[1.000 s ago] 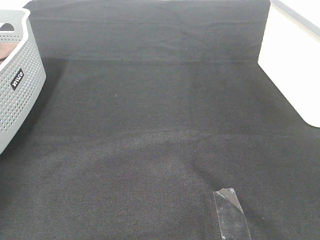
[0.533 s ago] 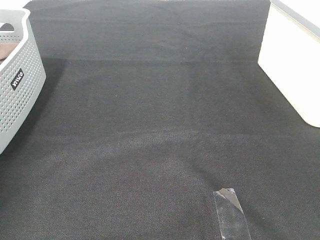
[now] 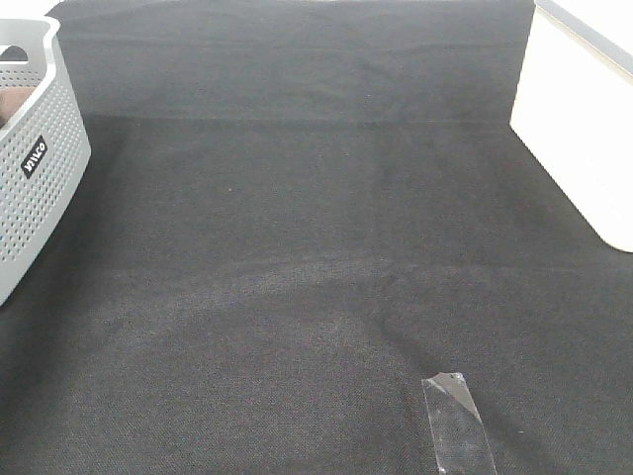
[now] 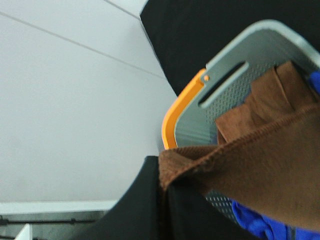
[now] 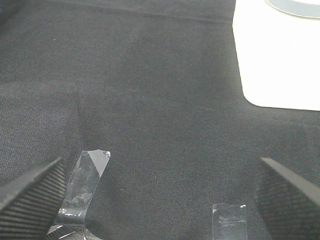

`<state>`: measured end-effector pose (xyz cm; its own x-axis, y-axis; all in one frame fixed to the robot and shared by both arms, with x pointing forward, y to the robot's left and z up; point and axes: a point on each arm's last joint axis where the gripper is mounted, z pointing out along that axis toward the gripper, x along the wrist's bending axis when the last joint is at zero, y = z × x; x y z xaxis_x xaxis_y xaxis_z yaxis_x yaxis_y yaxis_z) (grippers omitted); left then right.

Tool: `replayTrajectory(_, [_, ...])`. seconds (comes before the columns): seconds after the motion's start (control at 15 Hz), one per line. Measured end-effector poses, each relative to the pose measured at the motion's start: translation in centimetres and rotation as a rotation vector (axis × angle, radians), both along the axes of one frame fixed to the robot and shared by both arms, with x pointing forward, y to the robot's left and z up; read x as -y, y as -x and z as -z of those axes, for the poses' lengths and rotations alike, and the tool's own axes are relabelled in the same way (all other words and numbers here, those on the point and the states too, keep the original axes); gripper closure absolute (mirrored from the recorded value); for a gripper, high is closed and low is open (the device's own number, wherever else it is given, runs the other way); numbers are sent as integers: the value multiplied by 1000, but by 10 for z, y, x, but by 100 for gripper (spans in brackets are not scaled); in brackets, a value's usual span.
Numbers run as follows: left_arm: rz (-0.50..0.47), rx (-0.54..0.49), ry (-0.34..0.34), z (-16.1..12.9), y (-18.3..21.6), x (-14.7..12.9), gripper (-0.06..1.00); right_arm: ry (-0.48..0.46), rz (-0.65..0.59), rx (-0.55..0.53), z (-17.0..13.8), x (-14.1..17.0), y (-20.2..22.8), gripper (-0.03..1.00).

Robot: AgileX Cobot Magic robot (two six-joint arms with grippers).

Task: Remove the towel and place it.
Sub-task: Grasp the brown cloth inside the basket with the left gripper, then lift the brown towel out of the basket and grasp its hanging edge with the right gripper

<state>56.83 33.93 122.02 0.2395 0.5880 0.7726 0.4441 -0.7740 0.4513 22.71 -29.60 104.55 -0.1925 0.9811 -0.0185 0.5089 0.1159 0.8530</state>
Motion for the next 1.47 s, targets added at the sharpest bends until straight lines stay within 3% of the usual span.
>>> replayTrajectory(0.47, [180, 276, -27, -50, 32, 50, 94, 0, 0, 0, 0, 0, 0, 1])
replayTrajectory(0.87, [432, 323, 33, -61, 58, 121, 94, 8, -26, -16, -6, -3, -7, 1])
replayTrajectory(1.13, [581, 345, 62, -63, 73, 161, 94, -23, -280, 77, -32, -30, -55, 1])
replayTrajectory(1.47, [740, 358, 101, -65, 95, 199, 94, -106, -651, 105, -29, -69, -135, 1])
